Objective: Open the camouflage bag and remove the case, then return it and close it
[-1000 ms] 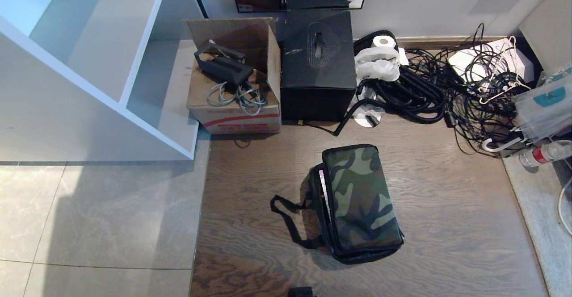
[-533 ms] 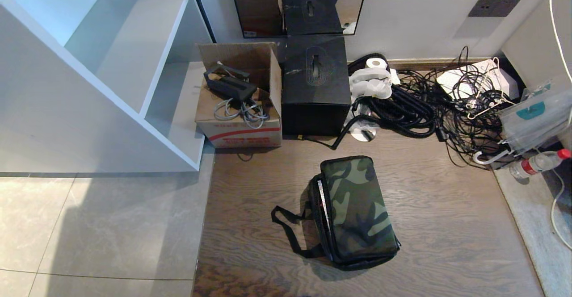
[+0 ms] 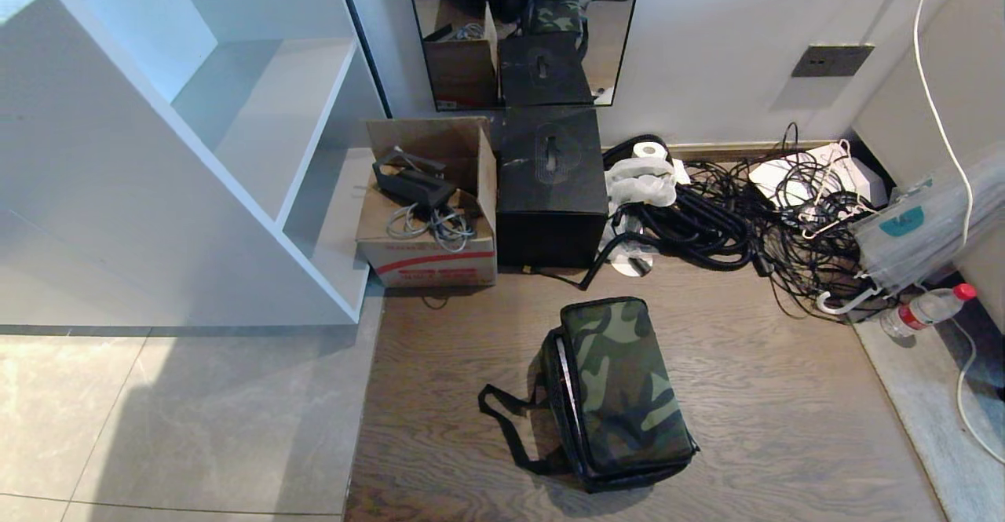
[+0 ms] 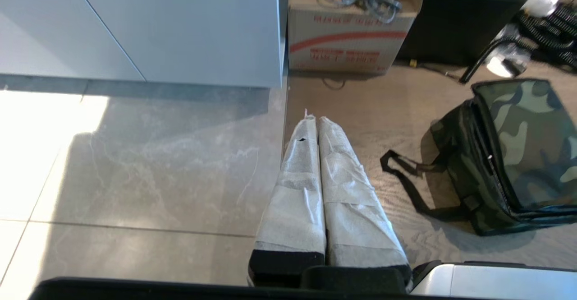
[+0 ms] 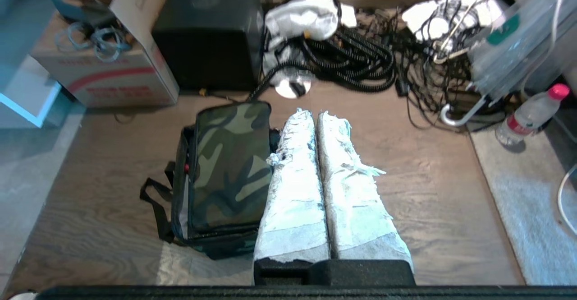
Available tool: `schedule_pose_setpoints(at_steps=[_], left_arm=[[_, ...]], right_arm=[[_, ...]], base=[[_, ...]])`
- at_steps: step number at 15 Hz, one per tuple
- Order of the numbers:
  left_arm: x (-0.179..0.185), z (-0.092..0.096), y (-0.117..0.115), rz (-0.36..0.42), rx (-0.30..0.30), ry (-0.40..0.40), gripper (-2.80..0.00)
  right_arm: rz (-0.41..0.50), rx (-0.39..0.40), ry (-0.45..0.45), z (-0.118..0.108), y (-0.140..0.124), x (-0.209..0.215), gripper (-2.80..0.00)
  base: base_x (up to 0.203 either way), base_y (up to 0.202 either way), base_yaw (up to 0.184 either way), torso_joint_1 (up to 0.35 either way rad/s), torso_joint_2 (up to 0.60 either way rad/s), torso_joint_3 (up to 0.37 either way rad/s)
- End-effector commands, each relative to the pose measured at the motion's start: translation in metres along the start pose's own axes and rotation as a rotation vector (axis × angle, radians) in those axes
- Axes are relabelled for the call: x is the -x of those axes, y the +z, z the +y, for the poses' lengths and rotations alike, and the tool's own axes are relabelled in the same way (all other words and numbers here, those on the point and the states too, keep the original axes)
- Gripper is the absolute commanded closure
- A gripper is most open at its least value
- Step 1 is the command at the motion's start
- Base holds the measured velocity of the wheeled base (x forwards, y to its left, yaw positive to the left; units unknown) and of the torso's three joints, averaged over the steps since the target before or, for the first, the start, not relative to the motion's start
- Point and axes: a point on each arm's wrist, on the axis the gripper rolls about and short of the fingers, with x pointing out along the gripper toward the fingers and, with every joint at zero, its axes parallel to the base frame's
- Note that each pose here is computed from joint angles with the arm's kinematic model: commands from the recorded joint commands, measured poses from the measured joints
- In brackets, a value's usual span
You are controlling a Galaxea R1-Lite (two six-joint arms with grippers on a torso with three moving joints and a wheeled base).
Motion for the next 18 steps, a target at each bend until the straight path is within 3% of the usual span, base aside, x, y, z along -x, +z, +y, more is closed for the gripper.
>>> schedule_pose_setpoints(at_steps=[1, 18], left_arm=[[0.0, 0.0, 0.0, 0.0, 0.001, 0.001, 0.0], [0.0, 0.0, 0.0, 0.0, 0.001, 0.001, 0.0]], right_arm=[[0.041, 0.001, 0.0, 0.0001, -0.0113, -0.0021, 0.0], [0.043, 0.001, 0.0, 0.0001, -0.0114, -0.0021, 0.0]], base=[[0.0, 0.0, 0.0, 0.002, 0.0, 0.204], [0.0, 0.0, 0.0, 0.001, 0.0, 0.201]])
